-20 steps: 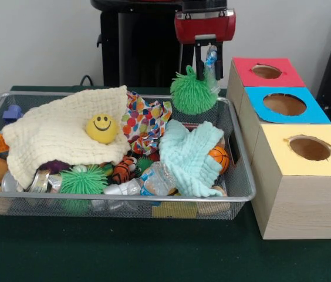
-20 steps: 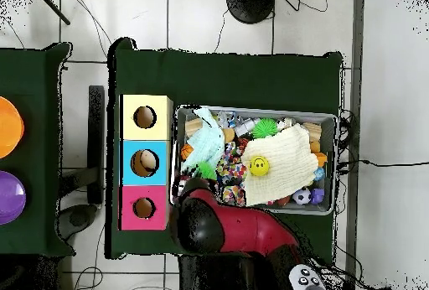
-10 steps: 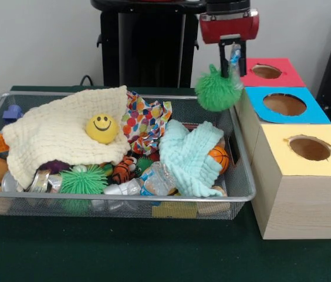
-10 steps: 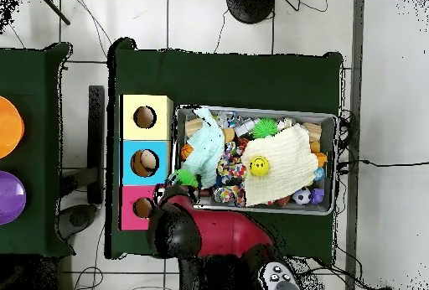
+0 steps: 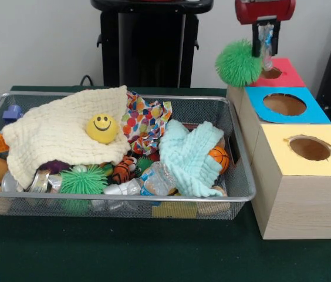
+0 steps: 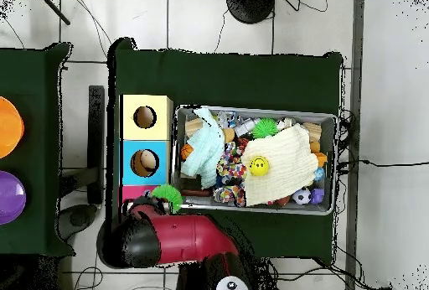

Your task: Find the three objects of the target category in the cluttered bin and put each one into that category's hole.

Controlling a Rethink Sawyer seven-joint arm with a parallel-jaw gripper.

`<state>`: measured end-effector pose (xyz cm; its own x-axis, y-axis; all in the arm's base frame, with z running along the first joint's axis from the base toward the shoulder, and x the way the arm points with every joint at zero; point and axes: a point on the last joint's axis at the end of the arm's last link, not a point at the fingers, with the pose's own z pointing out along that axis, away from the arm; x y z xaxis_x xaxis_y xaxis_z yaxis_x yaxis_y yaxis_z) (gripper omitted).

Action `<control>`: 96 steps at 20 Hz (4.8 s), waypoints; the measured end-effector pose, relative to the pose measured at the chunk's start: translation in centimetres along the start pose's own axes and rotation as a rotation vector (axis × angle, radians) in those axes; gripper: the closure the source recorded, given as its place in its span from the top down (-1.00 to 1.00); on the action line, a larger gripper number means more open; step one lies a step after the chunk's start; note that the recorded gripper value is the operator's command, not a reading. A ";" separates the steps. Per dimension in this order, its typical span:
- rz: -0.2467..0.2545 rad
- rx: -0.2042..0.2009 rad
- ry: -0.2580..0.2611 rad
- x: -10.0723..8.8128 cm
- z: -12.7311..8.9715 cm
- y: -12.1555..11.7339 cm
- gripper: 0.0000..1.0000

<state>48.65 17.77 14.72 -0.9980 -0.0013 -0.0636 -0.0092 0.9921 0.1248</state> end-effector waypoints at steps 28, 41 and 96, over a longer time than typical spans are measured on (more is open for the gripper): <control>0.095 0.076 -0.045 -2.3 -4.3 -3.6 -1.00; 0.160 0.103 -0.068 -4.1 -8.9 -7.7 -1.00; 0.092 0.010 -0.049 -6.9 0.9 -1.3 -1.00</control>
<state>55.59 16.64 14.14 -0.9903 0.0956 -0.1007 0.0830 0.9890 0.1227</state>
